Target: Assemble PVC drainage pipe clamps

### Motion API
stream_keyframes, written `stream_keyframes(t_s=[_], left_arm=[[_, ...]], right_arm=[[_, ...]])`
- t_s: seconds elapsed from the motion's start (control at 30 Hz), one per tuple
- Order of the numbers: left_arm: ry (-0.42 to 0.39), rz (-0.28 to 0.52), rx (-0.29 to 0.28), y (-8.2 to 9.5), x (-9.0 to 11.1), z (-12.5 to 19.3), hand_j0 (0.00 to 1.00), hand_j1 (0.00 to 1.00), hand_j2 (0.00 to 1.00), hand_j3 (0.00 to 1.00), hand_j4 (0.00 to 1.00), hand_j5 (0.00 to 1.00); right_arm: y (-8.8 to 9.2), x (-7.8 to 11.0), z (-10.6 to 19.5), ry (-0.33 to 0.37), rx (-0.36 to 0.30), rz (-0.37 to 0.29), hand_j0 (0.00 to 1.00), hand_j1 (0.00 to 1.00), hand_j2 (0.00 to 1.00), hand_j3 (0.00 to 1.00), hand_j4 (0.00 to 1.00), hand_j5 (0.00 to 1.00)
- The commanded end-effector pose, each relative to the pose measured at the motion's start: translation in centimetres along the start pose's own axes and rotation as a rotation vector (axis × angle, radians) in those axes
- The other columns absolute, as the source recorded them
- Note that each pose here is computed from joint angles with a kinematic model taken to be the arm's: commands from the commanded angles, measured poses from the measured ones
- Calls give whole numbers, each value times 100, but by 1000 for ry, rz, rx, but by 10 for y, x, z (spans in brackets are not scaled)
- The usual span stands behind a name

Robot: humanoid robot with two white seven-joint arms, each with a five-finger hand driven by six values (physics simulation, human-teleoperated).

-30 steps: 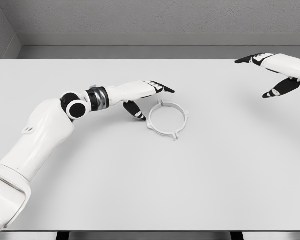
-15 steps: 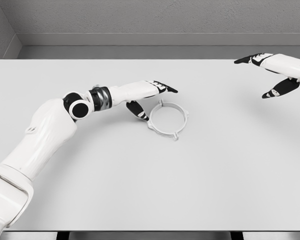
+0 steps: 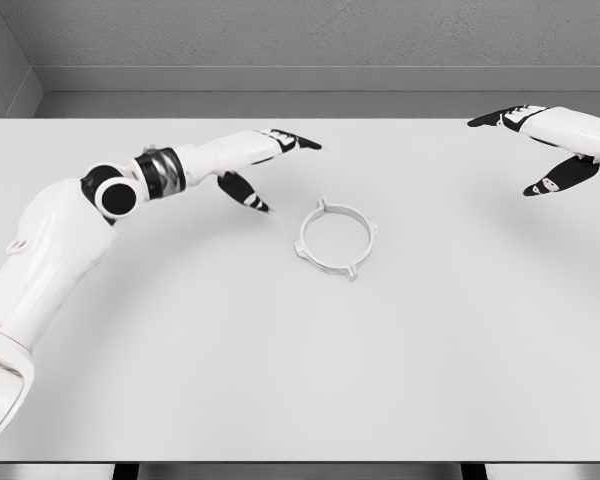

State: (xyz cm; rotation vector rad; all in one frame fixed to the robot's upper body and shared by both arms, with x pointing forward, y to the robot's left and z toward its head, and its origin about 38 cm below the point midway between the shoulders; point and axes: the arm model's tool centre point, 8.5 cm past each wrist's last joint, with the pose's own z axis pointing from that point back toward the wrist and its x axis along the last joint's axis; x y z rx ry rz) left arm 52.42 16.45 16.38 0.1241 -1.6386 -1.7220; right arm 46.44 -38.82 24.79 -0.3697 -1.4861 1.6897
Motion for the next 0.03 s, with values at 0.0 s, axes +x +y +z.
stream_keyframes(t_s=[0.0], left_arm=[[12,15,22,5,-6,8,100,100,100,100,100,100]], right_arm=[[-1,0,1,0,-5,-6,100,100,100,100,100,100]])
